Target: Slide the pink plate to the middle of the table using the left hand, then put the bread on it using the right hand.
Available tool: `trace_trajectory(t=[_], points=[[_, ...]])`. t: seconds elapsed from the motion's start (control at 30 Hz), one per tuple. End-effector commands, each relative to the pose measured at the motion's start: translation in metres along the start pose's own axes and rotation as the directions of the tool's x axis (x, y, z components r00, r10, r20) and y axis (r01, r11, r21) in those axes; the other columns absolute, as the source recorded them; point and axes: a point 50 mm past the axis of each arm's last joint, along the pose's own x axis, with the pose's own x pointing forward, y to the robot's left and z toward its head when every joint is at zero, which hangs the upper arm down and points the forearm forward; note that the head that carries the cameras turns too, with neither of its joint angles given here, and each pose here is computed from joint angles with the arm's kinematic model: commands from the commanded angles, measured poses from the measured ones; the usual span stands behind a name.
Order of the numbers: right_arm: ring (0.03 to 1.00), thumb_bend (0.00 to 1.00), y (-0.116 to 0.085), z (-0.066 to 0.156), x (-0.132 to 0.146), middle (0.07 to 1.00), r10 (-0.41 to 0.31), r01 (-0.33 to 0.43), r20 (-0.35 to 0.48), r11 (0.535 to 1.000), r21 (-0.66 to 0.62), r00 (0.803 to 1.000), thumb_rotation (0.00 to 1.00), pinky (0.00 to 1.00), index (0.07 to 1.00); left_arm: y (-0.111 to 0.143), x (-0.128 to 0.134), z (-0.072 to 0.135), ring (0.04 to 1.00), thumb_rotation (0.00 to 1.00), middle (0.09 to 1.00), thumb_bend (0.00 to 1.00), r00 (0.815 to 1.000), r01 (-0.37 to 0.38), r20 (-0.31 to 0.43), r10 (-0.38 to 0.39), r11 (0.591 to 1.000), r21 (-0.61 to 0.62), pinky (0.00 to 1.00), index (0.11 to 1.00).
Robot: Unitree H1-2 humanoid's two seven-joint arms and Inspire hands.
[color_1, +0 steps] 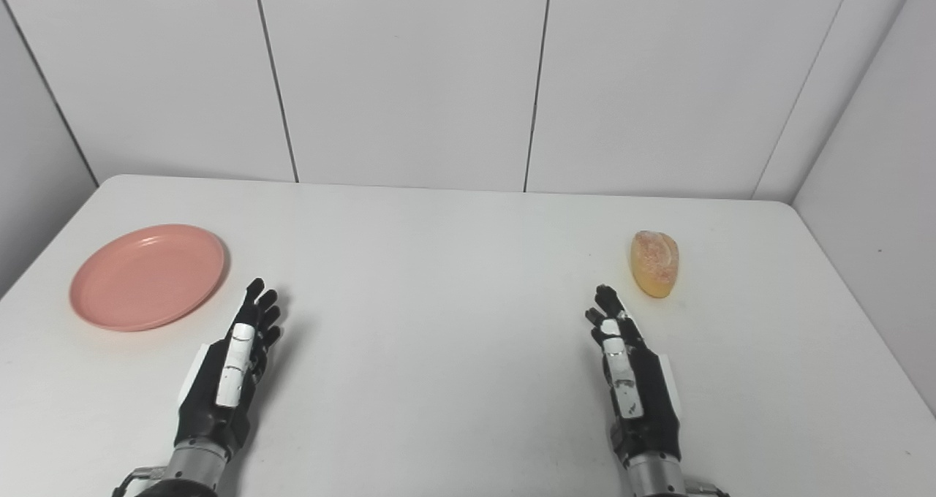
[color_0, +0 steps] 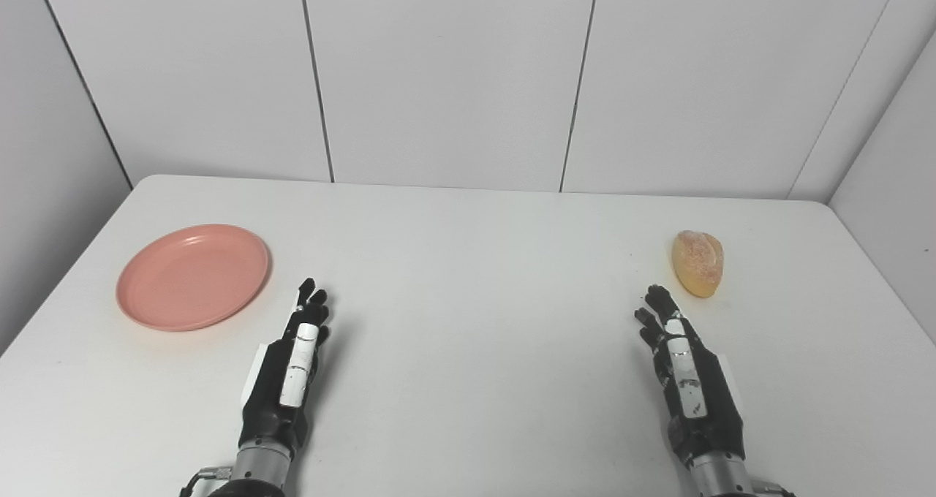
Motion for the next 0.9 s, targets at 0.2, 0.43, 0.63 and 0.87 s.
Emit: trace_trajectory(t=[0.2,0.43,0.63,0.87], points=[[0.958,0.83,0.004,0.0172,0.009,0.963,0.056,-0.053,0.115,0.998,-0.03,0.992,0.89,1.0,0.923,0.0005,0.0074,0.0136,1.0,0.95,1.0,0.88,0.998,0.01,0.06,-0.01,1.0,0.001,1.0,1.0],[0.983,0.83,0.004,0.0175,0.009,0.98,0.069,-0.065,0.106,0.997,-0.042,0.992,0.9,1.0,0.94,0.0006,0.0065,0.0144,1.0,0.95,1.0,0.88,0.998,0.011,0.056,-0.011,1.0,-0.001,1.0,1.0],[1.0,0.84,0.0041,0.0176,0.0093,0.995,0.076,-0.071,0.094,0.996,-0.05,0.993,0.91,1.0,0.956,0.0007,0.007,0.0142,1.0,0.94,1.0,0.88,0.998,0.012,0.056,-0.011,1.0,-0.003,1.0,1.0],[1.0,0.84,0.0029,0.0172,0.0095,0.995,0.074,-0.07,0.095,0.996,-0.046,0.993,0.9,1.0,0.955,-0.0007,0.0068,0.0136,1.0,0.95,1.0,0.88,0.998,0.012,0.056,-0.012,1.0,0.001,1.0,1.0]])
